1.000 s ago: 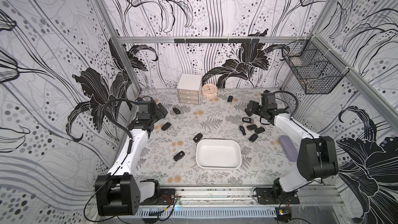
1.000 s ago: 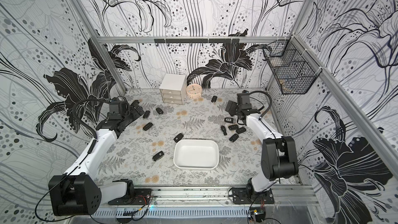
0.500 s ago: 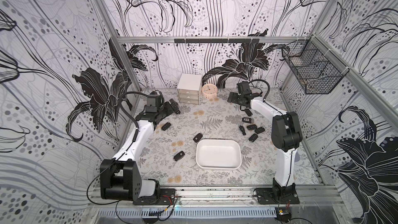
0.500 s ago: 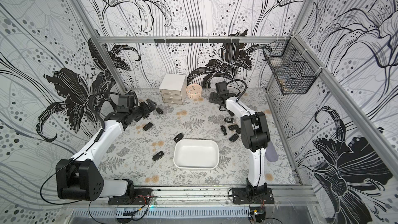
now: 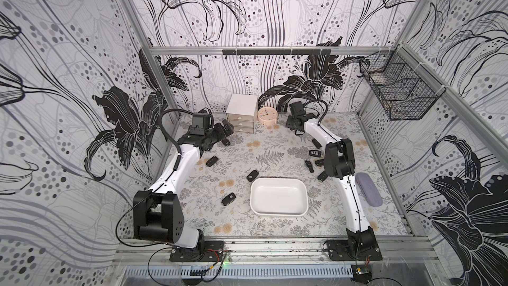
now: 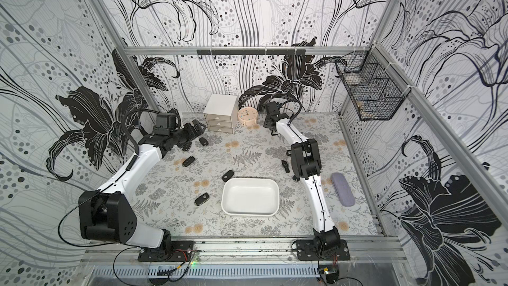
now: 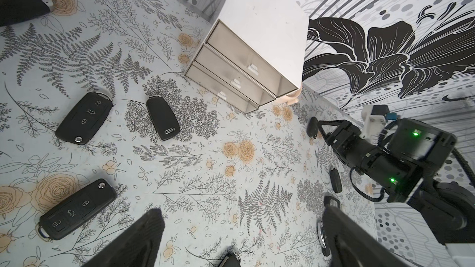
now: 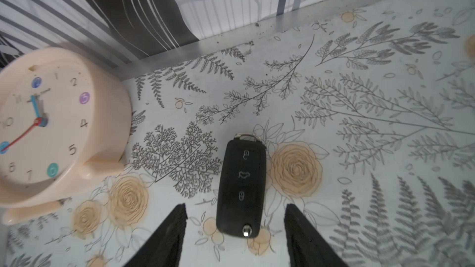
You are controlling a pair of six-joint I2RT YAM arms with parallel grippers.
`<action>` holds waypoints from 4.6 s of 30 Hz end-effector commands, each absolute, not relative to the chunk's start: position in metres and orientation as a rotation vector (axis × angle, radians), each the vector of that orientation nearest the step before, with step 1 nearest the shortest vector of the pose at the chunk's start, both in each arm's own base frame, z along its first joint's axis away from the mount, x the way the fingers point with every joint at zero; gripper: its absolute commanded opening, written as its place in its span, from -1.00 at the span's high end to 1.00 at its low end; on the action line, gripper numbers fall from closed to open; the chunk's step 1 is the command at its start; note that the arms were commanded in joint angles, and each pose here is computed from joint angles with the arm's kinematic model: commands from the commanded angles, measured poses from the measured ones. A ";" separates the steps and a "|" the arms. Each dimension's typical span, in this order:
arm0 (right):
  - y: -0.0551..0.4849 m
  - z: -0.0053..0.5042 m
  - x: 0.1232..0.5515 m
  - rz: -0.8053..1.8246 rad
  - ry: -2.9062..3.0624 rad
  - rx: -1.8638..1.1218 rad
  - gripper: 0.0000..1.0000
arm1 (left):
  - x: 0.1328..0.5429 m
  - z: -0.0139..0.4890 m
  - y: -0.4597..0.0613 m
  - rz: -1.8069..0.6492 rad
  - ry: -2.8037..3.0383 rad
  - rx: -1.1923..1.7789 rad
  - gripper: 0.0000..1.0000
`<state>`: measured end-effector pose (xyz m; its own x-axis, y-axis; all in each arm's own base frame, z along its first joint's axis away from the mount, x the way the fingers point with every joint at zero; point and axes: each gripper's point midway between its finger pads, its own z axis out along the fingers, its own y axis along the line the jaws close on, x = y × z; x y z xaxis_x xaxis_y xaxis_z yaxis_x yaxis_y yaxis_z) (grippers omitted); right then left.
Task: Place the car key into the storage box
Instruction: Move the car key to the center of the board, then pick up the car key from the center of the board, then place the car key in the storage box.
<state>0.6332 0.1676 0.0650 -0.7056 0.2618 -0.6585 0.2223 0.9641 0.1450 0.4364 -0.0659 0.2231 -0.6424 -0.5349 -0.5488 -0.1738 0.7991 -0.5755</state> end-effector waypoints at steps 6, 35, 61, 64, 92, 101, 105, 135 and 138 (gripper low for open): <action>0.161 0.039 0.636 -0.002 2.433 0.369 -0.18 | 0.448 0.234 -0.076 -0.673 2.224 -0.477 -0.99; 0.155 0.039 0.540 0.031 2.633 0.360 0.31 | 0.443 0.240 -0.085 -0.715 2.210 -0.471 -0.99; 0.145 0.019 0.460 -0.071 2.778 0.257 0.05 | 0.419 0.224 -0.161 -0.674 2.291 -0.360 -0.99; 0.145 0.014 0.458 -0.073 2.795 0.246 0.07 | 0.411 0.226 -0.165 -0.705 2.297 -0.332 -0.99; 0.157 0.129 0.390 -0.057 2.637 0.203 0.46 | 0.346 0.258 -0.183 -0.620 2.330 -0.125 -0.99; 0.189 0.154 0.316 -0.041 2.593 0.174 0.45 | 0.337 0.265 -0.180 -0.627 2.302 -0.075 -0.98; 0.205 0.146 0.285 -0.056 2.599 0.155 0.45 | 0.336 0.270 -0.179 -0.612 2.285 -0.040 -0.98; 0.212 0.029 0.233 -0.254 2.727 0.082 0.38 | 0.333 0.269 -0.166 -0.562 2.285 -0.116 -0.98; 0.208 0.024 0.233 -0.266 2.735 0.101 0.38 | 0.331 0.269 -0.164 -0.558 2.287 -0.119 -0.98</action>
<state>0.2319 0.2179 0.0311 -0.9255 0.0114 -0.3785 0.0711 0.9870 -0.1441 0.3341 -0.1679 0.2622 -0.7210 -0.2361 -0.6515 0.0888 0.9009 -0.4248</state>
